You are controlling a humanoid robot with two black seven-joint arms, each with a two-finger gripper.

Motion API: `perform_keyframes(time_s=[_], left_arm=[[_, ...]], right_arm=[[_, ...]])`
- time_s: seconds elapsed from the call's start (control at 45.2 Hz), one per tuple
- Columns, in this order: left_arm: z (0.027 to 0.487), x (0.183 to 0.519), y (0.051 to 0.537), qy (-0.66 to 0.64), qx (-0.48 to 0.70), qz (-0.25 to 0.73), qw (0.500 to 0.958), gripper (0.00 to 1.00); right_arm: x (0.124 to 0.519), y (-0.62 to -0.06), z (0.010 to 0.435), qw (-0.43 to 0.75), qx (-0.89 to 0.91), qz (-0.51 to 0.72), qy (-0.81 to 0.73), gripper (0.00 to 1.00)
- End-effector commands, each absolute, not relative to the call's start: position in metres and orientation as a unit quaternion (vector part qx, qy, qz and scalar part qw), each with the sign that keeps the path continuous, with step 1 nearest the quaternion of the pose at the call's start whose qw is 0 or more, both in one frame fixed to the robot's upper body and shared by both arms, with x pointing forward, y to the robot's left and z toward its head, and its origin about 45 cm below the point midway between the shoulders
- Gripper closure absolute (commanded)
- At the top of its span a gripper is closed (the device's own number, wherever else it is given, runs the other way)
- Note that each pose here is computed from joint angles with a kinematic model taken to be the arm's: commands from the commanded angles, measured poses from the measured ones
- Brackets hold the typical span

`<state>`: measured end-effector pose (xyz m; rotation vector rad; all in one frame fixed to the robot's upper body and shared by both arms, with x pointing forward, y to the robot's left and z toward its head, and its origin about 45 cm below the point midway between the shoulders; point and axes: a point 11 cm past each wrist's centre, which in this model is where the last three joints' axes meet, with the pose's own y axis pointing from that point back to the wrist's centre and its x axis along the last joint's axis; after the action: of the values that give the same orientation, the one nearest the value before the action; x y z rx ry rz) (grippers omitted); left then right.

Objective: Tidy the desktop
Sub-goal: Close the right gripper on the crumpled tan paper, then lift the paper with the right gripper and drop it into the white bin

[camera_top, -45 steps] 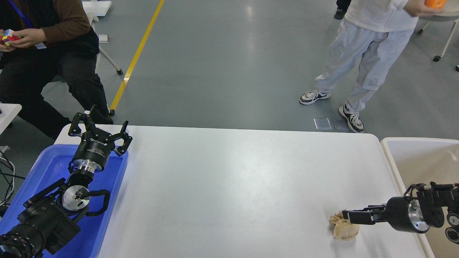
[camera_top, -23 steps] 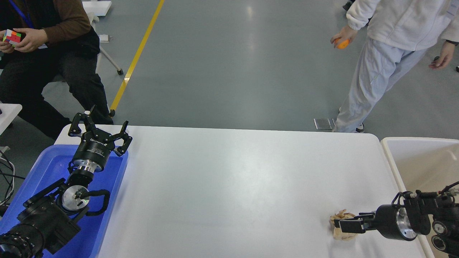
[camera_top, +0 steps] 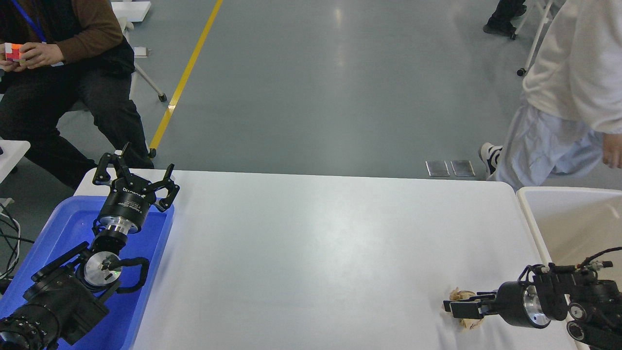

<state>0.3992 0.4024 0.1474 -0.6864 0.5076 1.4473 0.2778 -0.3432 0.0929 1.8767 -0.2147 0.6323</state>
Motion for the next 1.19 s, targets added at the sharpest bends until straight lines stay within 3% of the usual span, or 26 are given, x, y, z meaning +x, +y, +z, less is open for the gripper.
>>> perform_keyframes(time_s=[0.0,0.332,0.486,0.597,0.619,0.641,1.172], left_arm=[[0.148,0.400,0.402,0.225,-0.304,0.641,0.668,0.00],[0.147,0.399,0.402,0.225,-0.304,0.641,0.667,0.00],[0.148,0.400,0.402,0.224,-0.305,0.641,0.668,0.00],[0.147,0.399,0.402,0.225,-0.304,0.641,0.668,0.00],[0.147,0.399,0.402,0.225,-0.304,0.641,0.667,0.00],[0.148,0.400,0.402,0.224,-0.305,0.641,0.668,0.00],[0.148,0.400,0.402,0.225,-0.304,0.641,0.668,0.00]], right_arm=[[0.277,-0.340,0.085,0.542,0.792,0.267,-0.088,0.00],[0.275,-0.339,0.075,0.534,0.796,0.273,-0.086,0.01],[0.272,-0.336,0.073,0.525,0.801,0.277,-0.084,0.19],[0.271,-0.338,0.070,0.527,0.799,0.279,-0.081,0.41],[0.270,-0.339,0.070,0.527,0.799,0.279,-0.080,0.55],[0.268,-0.340,0.068,0.530,0.798,0.278,-0.076,1.00],[0.276,-0.371,0.090,0.538,0.784,0.295,-0.099,1.00]])
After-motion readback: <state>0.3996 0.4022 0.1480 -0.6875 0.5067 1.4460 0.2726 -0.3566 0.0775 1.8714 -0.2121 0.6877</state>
